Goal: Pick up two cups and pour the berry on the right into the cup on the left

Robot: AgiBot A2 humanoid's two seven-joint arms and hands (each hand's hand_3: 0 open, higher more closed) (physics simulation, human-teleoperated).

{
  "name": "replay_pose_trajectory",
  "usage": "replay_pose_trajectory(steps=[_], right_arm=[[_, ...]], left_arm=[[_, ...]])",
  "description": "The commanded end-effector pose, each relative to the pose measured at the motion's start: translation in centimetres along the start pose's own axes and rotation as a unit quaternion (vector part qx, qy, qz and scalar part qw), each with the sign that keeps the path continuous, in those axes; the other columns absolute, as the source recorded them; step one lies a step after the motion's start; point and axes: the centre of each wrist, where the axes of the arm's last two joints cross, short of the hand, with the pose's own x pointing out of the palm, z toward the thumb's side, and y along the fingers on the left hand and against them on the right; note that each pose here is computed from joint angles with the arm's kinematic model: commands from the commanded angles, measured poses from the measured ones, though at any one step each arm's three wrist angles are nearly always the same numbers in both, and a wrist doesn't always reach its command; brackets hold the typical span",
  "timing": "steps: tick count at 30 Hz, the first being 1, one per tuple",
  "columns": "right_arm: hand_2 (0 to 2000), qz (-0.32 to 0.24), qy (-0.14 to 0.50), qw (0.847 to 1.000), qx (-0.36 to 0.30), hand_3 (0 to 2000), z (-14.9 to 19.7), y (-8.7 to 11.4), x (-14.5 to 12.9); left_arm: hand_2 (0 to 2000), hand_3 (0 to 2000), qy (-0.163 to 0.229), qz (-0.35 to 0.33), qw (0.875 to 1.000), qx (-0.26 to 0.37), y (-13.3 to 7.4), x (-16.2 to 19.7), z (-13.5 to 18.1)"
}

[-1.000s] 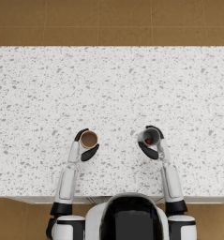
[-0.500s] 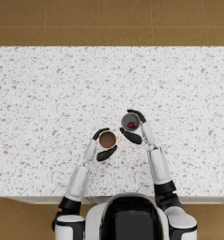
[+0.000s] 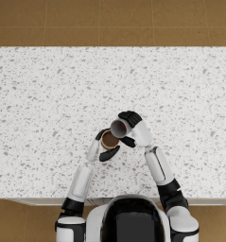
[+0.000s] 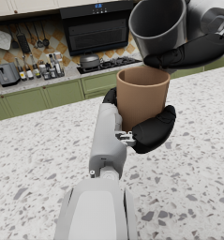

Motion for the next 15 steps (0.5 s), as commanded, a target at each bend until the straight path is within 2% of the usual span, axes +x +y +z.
replay_pose_trajectory(steps=[1,8,15], right_arm=[[2000,-0.023,0.017,0.999,-0.026,1280,1.5,-0.4,-1.3],[2000,-0.026,0.122,0.992,-0.024,1280,2.1,-0.6,-1.3],[2000,-0.037,0.228,0.973,-0.017,1280,2.6,-0.4,-1.6]], left_arm=[[2000,1280,-0.002,0.004,1.0,0.006,0.5,-0.1,0.2],[2000,1280,-0.009,0.01,1.0,0.0,0.7,-0.3,-0.1],[2000,1280,-0.016,0.011,1.0,-0.007,0.9,0.0,-0.5]])
